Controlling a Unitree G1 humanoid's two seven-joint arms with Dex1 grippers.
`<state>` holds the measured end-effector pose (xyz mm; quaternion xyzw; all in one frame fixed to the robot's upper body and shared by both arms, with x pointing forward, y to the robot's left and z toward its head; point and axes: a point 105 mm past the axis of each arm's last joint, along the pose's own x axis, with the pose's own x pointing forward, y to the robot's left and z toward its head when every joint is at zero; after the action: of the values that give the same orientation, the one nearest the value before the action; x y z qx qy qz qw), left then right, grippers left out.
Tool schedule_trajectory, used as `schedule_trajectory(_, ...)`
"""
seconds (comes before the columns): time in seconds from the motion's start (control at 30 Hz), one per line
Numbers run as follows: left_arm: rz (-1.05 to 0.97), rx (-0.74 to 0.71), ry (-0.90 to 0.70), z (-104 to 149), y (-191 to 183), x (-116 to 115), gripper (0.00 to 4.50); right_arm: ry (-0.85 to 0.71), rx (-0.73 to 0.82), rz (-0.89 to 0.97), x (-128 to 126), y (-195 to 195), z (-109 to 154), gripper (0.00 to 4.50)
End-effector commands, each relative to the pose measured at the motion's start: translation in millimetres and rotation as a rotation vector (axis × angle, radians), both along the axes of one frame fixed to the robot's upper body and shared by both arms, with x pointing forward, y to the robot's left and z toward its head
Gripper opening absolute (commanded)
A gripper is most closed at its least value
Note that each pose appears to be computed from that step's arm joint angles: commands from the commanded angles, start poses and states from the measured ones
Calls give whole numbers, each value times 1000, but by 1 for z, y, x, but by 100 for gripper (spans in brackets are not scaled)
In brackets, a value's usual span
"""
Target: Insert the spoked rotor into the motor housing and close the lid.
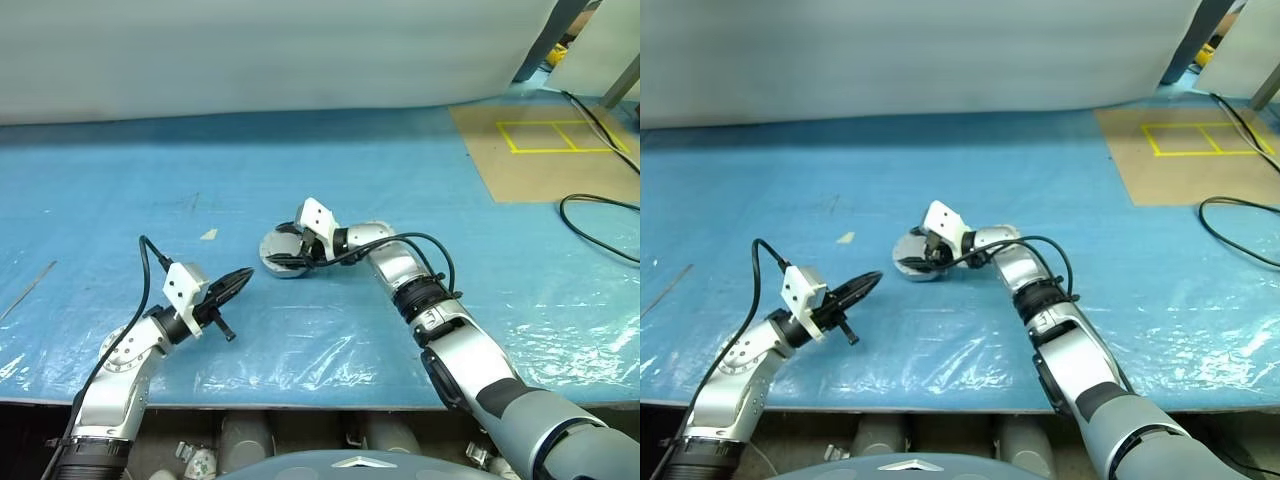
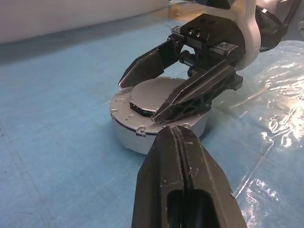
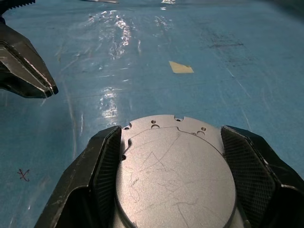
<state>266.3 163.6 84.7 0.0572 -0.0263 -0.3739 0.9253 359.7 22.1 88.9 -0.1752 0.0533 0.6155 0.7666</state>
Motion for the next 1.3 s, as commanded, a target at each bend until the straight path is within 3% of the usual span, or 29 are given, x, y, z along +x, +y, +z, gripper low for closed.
schedule_trajectory(0.03,-12,0,-30,6,-2,-1,0,88,-118,14,-13,-7,-40,298)
schedule_trajectory(0.33,-20,5,-27,6,-4,0,0,11,-221,-8,0,-26,-41,298)
schedule_trajectory(0.53,-31,7,-28,6,-7,1,0,27,-206,-39,7,-34,-36,298)
schedule_trajectory(0.8,-30,5,-33,7,-8,2,0,107,-94,-39,-5,-17,-38,298)
schedule_trajectory(1.07,-31,9,-31,7,-6,2,0,69,-184,-32,-13,-23,-60,298)
schedule_trajectory(1.3,-31,9,-30,7,-7,2,0,34,-231,-45,-8,-35,-61,298)
